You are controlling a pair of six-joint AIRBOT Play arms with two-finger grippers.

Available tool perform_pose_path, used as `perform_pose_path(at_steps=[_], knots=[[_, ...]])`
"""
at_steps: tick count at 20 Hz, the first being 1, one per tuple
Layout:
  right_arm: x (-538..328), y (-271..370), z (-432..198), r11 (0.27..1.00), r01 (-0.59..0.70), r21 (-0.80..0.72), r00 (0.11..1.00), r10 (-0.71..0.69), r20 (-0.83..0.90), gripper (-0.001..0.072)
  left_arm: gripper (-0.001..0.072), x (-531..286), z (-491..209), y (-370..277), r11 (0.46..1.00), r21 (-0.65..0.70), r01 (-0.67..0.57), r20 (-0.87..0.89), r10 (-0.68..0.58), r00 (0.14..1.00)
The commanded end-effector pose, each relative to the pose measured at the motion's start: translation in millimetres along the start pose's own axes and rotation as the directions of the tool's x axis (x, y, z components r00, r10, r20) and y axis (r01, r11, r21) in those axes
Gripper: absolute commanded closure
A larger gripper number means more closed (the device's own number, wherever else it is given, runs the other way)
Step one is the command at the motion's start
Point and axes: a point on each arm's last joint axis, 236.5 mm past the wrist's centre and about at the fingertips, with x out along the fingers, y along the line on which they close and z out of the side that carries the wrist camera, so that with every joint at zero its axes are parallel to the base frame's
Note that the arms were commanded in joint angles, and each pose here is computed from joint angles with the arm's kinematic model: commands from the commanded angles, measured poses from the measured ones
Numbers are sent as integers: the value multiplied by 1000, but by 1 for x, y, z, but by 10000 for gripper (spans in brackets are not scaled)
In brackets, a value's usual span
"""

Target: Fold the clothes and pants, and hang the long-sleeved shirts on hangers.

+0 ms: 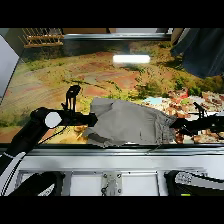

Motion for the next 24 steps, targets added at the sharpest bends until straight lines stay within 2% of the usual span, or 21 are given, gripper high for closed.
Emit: perform_pose_path(at_steps=[1,11,15,23,24], knots=[[13,17,5,993,-121,8,993,121,17,8,161,3,1,-6,1000,12,10,5,-10,1000],[44,56,-11,984,-162,-79,983,153,-105,9,160,3,2,-7,1000,13,12,13,-12,1000],[50,83,-6,970,-223,-97,972,214,-96,9,161,3,2,-7,1000,13,12,13,-12,1000],[79,118,-22,955,-238,-178,962,206,-178,18,161,3,3,-7,1000,13,12,14,-12,1000],[83,123,-22,953,-237,-191,962,204,-179,38,161,3,2,-7,1000,13,12,13,-12,1000]])
